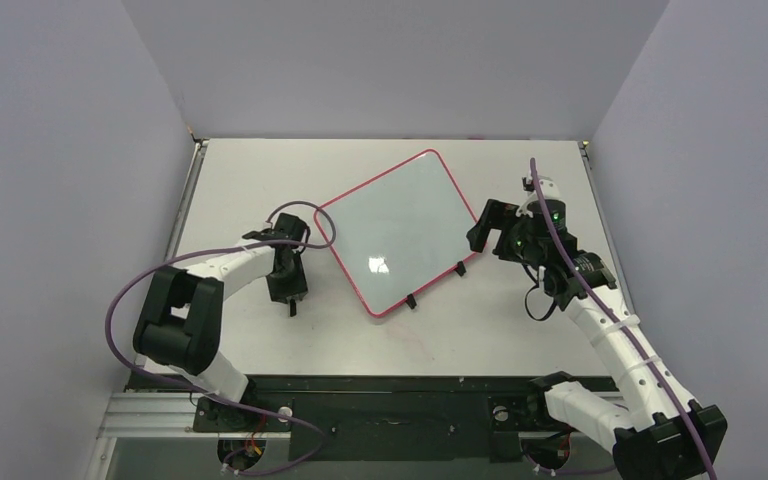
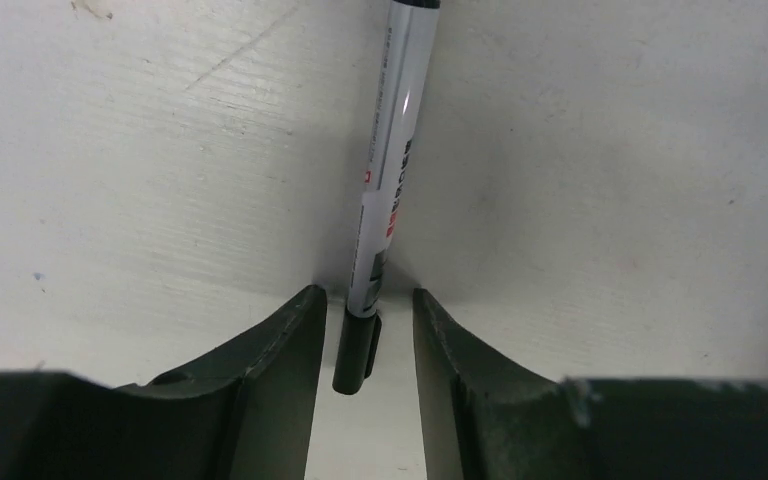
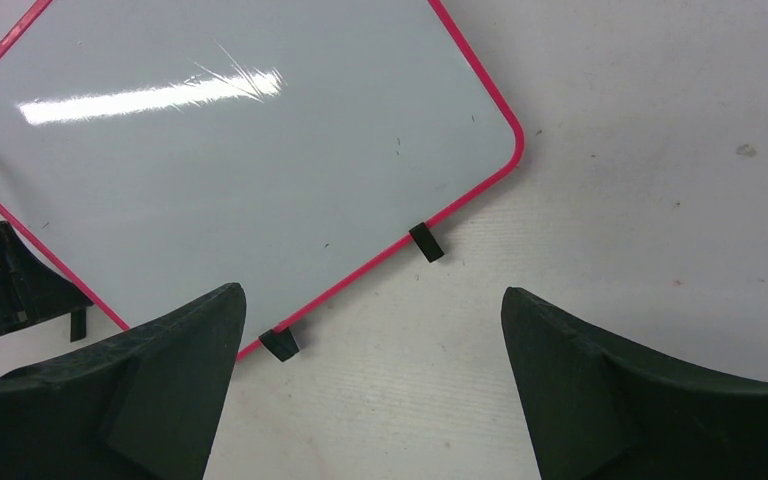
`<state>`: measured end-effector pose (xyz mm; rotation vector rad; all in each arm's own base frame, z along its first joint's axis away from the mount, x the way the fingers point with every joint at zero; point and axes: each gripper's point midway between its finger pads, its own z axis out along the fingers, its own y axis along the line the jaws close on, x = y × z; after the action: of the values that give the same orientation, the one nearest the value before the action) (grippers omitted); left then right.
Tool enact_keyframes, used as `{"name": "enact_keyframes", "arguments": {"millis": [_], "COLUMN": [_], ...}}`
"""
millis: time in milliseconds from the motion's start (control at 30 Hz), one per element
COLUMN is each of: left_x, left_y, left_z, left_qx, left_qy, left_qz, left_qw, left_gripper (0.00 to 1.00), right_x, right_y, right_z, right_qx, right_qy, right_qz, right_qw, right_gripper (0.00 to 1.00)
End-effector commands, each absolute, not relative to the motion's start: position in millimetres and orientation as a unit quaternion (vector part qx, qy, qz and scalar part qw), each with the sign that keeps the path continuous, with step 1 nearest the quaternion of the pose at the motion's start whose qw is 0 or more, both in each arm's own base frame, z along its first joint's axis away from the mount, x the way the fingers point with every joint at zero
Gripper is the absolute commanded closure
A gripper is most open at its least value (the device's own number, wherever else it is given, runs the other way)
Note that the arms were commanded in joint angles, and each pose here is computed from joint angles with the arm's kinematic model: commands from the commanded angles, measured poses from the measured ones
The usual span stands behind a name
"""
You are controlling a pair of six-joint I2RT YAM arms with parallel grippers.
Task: Write a sentence on the whiteboard
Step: Pick up the whiteboard marker from the center of the board.
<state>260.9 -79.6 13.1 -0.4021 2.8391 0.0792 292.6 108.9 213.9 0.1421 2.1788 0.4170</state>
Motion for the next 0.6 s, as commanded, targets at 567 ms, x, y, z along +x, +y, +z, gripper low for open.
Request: {"name": "enact_keyframes", "arguments": {"millis": [567], "left_x": [273], "left_y": [-77], "left_z": [51], "left_qx": [-0.147], "left_qy": [0.970], "left_qz": [0.016], "left_qw": [0.194], "left_gripper": [1.00], "right_x": [300], "right_y": [116], "right_z": [238], "right_qx": [0.033], "right_qy": [0.871], "right_qz": [0.172], "right_qw": [0.458], "right_gripper": [0.05]}}
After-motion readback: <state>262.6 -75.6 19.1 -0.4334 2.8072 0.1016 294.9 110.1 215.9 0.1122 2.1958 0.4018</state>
